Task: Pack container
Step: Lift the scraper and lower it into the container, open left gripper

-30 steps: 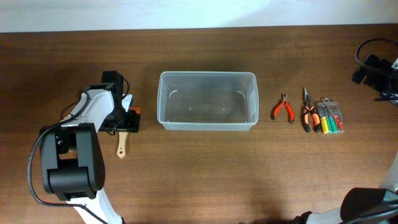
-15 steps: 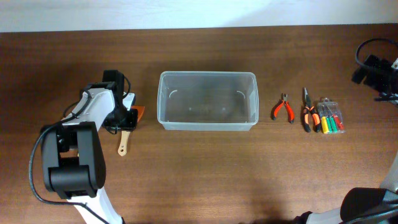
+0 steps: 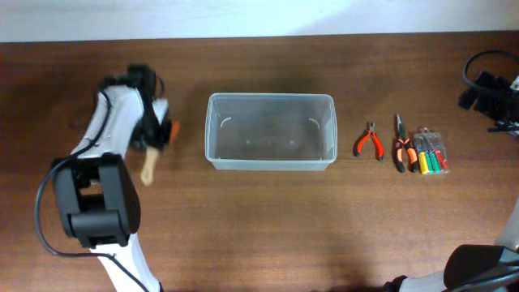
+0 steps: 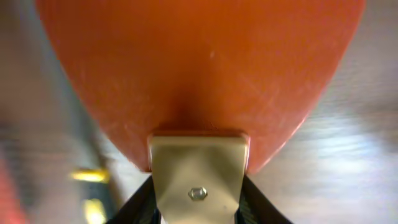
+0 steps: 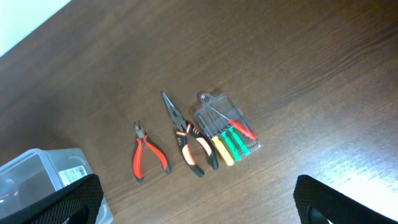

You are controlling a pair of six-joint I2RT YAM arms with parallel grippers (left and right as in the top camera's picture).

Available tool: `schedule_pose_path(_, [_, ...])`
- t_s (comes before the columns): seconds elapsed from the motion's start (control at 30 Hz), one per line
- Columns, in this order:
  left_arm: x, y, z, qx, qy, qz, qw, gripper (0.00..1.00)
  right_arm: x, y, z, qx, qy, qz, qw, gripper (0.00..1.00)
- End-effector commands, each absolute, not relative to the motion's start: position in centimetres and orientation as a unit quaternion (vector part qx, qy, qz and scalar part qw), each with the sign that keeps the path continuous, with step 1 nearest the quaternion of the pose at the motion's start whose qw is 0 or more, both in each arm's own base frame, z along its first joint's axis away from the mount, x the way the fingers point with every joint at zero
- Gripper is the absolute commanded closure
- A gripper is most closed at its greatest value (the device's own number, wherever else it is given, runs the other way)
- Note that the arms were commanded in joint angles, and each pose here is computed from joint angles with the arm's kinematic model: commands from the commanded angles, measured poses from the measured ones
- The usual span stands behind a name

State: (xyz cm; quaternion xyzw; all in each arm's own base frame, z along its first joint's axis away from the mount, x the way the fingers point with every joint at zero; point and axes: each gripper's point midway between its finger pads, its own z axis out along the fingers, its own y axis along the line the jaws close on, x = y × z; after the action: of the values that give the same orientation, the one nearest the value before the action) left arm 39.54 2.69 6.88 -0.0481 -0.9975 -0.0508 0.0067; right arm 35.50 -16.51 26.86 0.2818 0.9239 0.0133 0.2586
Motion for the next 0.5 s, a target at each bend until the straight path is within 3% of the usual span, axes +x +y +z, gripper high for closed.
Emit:
schedule_pose_path(0.0, [44.4, 1.0, 16.2, -0.099, -0.987, -0.056, -0.109, 0.95, 35.5, -16.6, 27.0, 0.285, 0.922, 0.014, 0.26, 0.02])
schedule_pose_path(0.23, [46.4, -6.0, 27.2, -0.24, -0.939, -0.067, -0.238, 0.98, 35.5, -16.6, 27.0, 0.285, 0.922, 0.014, 0.261, 0.02])
schedule_pose_path(0.47, [43.5, -18.3, 25.9, -0.522, -0.819, -0.002, -0.237, 0.98, 35.5, -16.6, 27.0, 0.285, 0.922, 0.014, 0.261, 0.02])
